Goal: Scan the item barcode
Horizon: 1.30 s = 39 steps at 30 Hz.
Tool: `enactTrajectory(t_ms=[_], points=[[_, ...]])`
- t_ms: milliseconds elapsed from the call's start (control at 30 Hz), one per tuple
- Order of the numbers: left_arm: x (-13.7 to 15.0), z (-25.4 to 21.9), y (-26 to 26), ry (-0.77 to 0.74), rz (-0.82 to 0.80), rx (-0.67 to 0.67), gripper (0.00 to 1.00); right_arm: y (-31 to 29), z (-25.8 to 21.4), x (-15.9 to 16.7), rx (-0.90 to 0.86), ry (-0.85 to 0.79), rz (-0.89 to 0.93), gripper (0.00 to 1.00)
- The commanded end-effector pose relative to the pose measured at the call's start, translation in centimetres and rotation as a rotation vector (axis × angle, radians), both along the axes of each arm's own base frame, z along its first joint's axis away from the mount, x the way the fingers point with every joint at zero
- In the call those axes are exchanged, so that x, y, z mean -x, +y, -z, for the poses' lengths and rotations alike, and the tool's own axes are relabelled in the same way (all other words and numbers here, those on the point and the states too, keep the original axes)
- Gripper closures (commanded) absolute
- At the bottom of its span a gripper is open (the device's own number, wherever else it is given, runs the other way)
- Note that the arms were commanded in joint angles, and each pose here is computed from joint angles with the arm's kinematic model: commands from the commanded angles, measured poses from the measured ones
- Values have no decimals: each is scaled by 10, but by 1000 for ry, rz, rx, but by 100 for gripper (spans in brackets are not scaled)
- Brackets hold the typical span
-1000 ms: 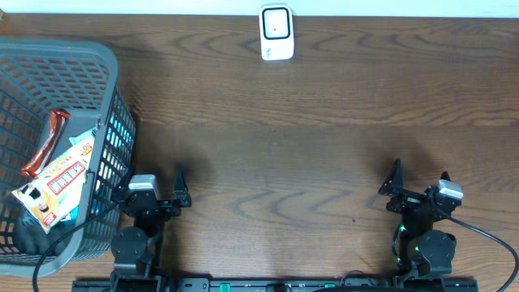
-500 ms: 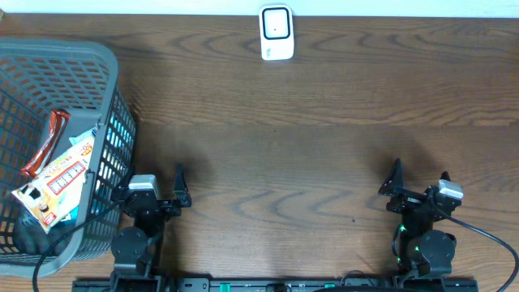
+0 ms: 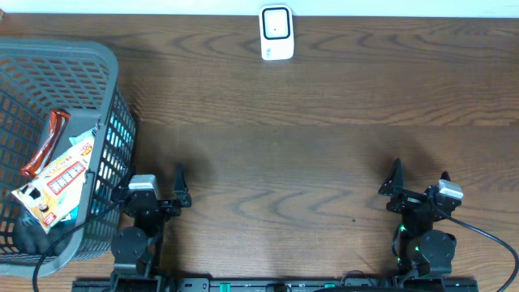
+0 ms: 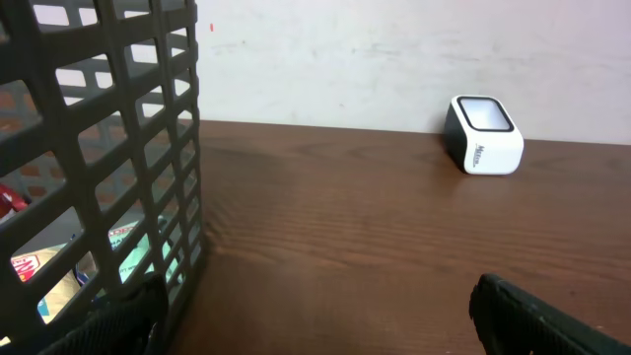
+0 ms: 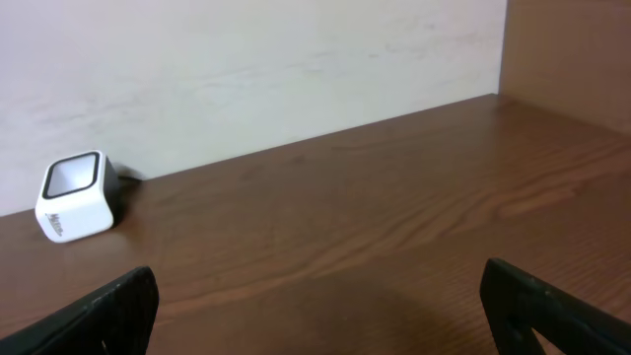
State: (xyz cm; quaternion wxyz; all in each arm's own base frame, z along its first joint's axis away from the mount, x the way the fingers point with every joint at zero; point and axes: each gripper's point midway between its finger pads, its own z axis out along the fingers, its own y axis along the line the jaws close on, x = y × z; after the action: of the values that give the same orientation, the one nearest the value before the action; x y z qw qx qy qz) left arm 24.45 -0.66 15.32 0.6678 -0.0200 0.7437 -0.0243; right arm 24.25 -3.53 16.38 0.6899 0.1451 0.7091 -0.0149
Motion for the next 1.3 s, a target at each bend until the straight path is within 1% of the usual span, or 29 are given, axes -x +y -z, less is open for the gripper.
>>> enactTrajectory(t_ms=[0,833,900,967,1000,1067,1133,1267], points=[[1,17,1,51,-6,-11,2,2,2,0,14,7,-11,1],[1,16,1,45,-7,-13,2,2,2,0,14,7,-11,1],[1,13,-7,36,37,33,2,2,1,0,14,7,-11,1],[1,4,-24,4,131,102,2,2,2,0,14,7,-12,1],[3,-7,-39,-33,215,131,2,2,1,0,14,7,-12,1],[6,-17,-50,-65,285,166,2,2,2,0,14,7,-12,1],[6,-23,-52,-77,292,219,2,2,1,0,14,7,-11,1],[9,-40,-51,-107,294,239,2,2,1,0,14,7,-11,1]])
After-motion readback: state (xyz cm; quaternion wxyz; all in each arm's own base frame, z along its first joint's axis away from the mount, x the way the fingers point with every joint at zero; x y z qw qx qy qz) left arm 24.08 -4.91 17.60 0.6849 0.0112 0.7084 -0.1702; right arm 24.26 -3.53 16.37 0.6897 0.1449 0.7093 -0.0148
